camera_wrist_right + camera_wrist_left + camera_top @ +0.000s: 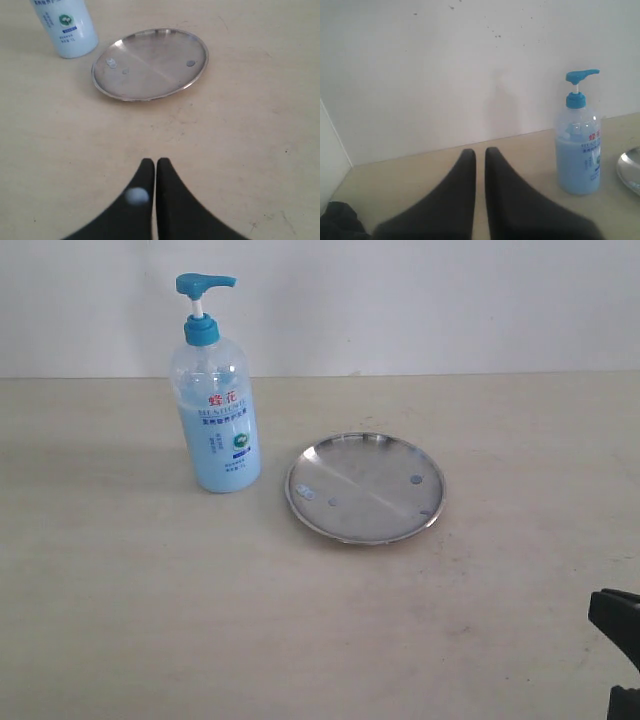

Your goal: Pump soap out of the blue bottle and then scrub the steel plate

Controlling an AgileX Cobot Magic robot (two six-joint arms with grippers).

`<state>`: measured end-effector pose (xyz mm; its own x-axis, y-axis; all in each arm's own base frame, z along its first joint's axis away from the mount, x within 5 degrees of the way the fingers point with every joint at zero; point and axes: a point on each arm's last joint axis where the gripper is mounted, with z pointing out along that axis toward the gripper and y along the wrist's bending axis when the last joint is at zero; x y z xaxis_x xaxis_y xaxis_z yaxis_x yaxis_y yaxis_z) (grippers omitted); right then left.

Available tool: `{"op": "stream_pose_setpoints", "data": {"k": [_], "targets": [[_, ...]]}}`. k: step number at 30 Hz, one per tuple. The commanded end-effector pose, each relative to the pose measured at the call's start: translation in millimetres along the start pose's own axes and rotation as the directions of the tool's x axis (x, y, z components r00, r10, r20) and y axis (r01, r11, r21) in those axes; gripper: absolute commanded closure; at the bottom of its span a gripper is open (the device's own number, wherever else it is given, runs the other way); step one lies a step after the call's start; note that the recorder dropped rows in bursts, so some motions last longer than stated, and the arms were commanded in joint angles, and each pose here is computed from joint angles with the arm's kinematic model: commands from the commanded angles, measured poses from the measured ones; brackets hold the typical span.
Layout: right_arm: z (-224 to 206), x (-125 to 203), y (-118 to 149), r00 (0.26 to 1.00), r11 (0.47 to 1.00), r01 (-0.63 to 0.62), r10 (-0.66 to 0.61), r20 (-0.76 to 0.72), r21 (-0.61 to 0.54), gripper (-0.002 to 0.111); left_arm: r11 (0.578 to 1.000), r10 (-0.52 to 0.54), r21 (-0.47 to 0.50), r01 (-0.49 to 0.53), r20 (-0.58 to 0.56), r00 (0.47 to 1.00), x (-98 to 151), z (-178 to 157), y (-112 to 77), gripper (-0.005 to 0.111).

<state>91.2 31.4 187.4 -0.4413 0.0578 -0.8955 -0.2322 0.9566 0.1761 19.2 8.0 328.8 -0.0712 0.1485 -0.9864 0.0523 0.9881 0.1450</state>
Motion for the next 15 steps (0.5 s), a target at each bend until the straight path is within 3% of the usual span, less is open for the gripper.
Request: {"op": "stream_pose_setpoints", "data": {"k": [1, 4, 7, 12, 15], "targets": [[0.5, 8.7, -3.7, 1.000, 1.000, 0.004, -0.003, -0.027, 0.024, 0.109, 0.992, -0.124, 0.027, 0.123, 0.037, 0.992, 28.3, 13.1, -8.1, 0.103], [0.9, 14.6, -6.6, 0.999, 0.999, 0.018, -0.015, -0.049, 0.045, 0.109, 0.975, -0.216, 0.069, 0.210, 0.090, 0.972, 49.0, 29.3, -16.2, 0.103], [0.9, 15.3, -6.9, 0.999, 0.999, 0.018, -0.015, -0.051, 0.047, 0.109, 0.973, -0.218, 0.106, 0.205, 0.137, 0.966, 72.6, 41.0, -24.0, 0.103], [0.9, 15.3, -6.9, 0.999, 0.999, 0.018, -0.015, -0.051, 0.047, 0.109, 0.967, -0.233, 0.118, 0.224, 0.061, 0.971, 115.0, 51.6, -32.5, 0.103], [0.9, 15.3, -6.9, 0.999, 0.999, 0.018, -0.015, -0.051, 0.047, 0.109, 0.957, -0.272, 0.138, 0.257, 0.110, 0.956, 110.0, 51.0, -32.8, 0.103]]}}
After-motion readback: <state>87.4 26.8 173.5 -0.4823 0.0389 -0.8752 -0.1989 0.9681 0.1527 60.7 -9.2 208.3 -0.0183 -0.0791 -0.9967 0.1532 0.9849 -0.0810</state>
